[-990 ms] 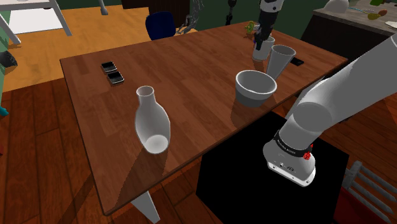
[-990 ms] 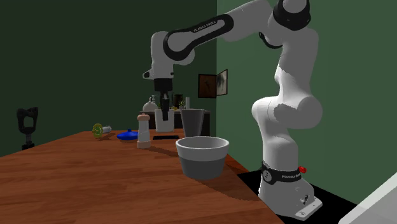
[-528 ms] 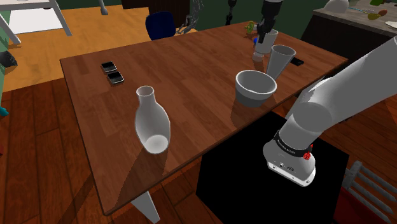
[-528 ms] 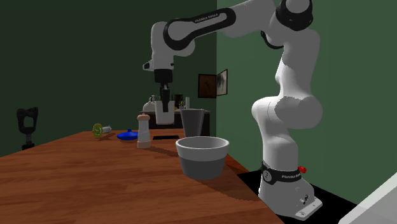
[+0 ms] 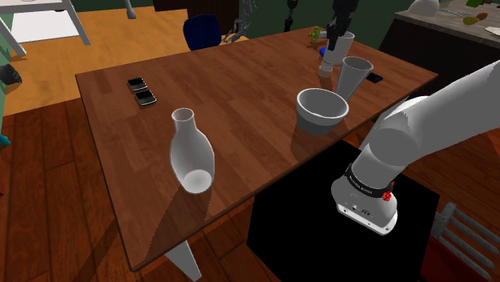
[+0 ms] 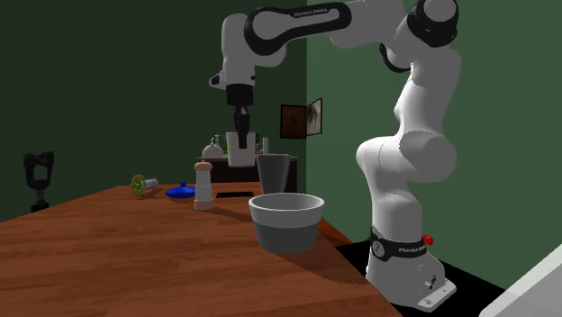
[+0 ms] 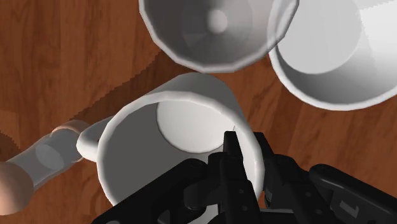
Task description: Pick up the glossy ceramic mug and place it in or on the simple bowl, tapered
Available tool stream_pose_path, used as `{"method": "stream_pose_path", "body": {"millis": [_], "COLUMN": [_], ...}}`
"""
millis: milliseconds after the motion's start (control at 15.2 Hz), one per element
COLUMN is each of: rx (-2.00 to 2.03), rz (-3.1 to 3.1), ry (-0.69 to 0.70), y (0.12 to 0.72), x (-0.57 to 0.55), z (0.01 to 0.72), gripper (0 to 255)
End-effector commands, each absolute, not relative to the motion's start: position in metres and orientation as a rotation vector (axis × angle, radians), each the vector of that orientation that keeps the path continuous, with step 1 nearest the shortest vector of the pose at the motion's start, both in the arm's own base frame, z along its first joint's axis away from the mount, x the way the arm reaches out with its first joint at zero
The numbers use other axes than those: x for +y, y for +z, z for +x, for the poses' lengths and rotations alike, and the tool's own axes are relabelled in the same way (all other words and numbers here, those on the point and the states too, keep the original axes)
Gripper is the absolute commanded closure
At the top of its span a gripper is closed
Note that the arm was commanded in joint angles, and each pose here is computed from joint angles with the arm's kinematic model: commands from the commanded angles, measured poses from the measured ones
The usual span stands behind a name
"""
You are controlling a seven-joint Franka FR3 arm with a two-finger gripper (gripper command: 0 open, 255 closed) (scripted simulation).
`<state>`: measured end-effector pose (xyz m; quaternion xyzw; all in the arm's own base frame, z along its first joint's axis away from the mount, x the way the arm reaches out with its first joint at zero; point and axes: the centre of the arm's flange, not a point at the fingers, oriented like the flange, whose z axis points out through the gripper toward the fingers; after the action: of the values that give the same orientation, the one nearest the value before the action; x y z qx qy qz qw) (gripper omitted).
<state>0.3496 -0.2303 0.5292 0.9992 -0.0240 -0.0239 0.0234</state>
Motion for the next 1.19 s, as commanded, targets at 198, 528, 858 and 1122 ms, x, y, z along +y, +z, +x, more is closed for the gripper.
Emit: {"method": "stream_pose_path", "body": {"millis": [198,528,858,1122], "rx": [-0.076,-0.076,-0.076,-0.076], "rz": [3.092,3.092,3.092,3.092], "ry": [-0.074,-0.074,-0.074,-0.074], "y": [0.536,0.543,0.542,0.521], "x": [-0.173,-0.115,-0.073,-0.073], "z": [0.319,0.289,0.267,0.267], "gripper": [255,255,255,255]}}
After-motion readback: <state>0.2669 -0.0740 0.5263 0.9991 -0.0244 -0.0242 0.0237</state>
